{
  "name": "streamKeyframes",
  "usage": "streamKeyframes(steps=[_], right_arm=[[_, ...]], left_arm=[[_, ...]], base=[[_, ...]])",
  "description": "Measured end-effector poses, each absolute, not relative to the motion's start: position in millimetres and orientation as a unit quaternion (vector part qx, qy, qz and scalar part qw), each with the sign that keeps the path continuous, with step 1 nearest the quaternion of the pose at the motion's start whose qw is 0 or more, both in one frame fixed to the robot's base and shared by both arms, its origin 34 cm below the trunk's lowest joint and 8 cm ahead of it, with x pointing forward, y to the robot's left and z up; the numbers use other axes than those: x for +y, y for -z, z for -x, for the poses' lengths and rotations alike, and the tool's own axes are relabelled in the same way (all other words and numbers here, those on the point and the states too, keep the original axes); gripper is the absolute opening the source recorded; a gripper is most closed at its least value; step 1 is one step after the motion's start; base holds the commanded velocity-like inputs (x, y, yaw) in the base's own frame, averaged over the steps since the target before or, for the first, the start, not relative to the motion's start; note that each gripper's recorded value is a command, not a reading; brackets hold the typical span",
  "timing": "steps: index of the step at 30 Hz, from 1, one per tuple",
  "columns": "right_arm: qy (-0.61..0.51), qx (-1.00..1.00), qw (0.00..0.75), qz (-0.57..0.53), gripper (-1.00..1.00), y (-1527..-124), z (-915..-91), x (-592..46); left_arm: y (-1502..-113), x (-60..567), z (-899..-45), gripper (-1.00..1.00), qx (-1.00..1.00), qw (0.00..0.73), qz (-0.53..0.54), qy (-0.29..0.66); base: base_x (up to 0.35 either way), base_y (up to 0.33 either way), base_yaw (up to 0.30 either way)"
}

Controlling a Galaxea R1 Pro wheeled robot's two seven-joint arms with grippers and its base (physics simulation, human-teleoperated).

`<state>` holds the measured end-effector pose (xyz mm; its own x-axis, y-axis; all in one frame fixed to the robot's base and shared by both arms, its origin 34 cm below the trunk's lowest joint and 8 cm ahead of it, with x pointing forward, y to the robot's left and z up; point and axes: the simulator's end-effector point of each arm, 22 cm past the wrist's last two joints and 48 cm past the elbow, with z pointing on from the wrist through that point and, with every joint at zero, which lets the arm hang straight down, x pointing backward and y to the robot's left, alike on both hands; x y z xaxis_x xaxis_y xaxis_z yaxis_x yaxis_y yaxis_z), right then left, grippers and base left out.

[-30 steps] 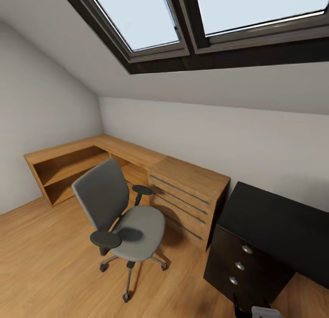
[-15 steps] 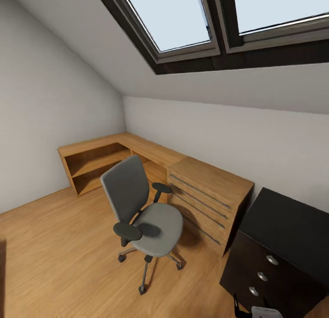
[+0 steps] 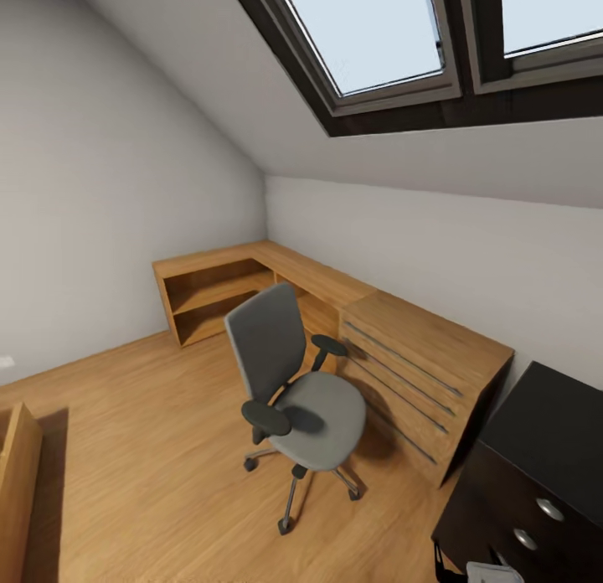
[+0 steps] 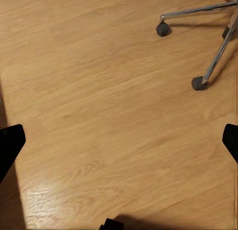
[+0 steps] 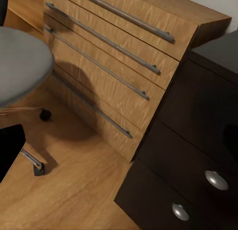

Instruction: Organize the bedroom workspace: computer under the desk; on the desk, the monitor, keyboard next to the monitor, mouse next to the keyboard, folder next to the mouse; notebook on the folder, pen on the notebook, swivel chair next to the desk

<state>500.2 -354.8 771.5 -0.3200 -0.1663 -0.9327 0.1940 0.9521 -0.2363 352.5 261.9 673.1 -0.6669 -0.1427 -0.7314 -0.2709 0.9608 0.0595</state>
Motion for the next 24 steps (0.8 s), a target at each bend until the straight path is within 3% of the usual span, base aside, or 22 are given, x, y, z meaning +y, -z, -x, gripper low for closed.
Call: streamKeyframes(steps=[24], right_arm=[[0.164,0.793,0.585,-0.043,1.0,-772.3,-491.0,-363.0]], left_arm=[[-676.3,259.9,-356.7,1.0,0.905,0.398,0.127,-0.08]], base=[[0.0,0.0,0.284]])
